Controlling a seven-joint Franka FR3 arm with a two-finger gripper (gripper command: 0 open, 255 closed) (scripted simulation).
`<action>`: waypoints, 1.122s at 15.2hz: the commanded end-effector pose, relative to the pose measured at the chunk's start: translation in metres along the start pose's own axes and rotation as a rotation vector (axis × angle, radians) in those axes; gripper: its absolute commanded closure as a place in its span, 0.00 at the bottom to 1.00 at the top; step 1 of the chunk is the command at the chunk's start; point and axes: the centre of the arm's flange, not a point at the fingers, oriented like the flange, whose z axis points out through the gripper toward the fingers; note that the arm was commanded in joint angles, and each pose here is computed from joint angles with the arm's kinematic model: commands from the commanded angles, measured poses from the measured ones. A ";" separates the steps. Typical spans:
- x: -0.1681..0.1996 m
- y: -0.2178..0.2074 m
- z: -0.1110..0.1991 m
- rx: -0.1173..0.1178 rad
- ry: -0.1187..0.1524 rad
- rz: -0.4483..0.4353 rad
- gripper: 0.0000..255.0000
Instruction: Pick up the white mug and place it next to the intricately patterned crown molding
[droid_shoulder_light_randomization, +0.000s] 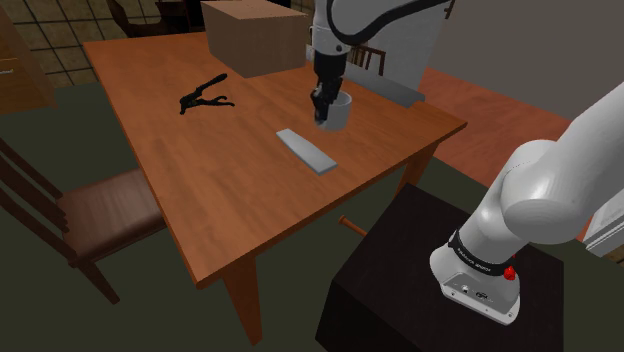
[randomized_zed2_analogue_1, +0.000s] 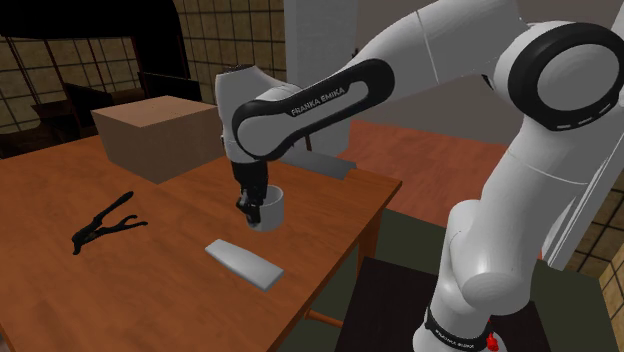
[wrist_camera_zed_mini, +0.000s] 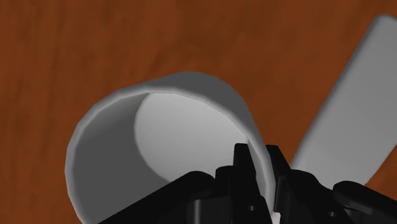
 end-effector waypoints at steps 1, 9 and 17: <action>0.001 0.001 -0.011 0.000 0.000 0.000 1.00; 0.001 0.003 -0.053 0.000 0.000 0.000 1.00; 0.001 0.006 -0.096 0.000 0.000 0.000 1.00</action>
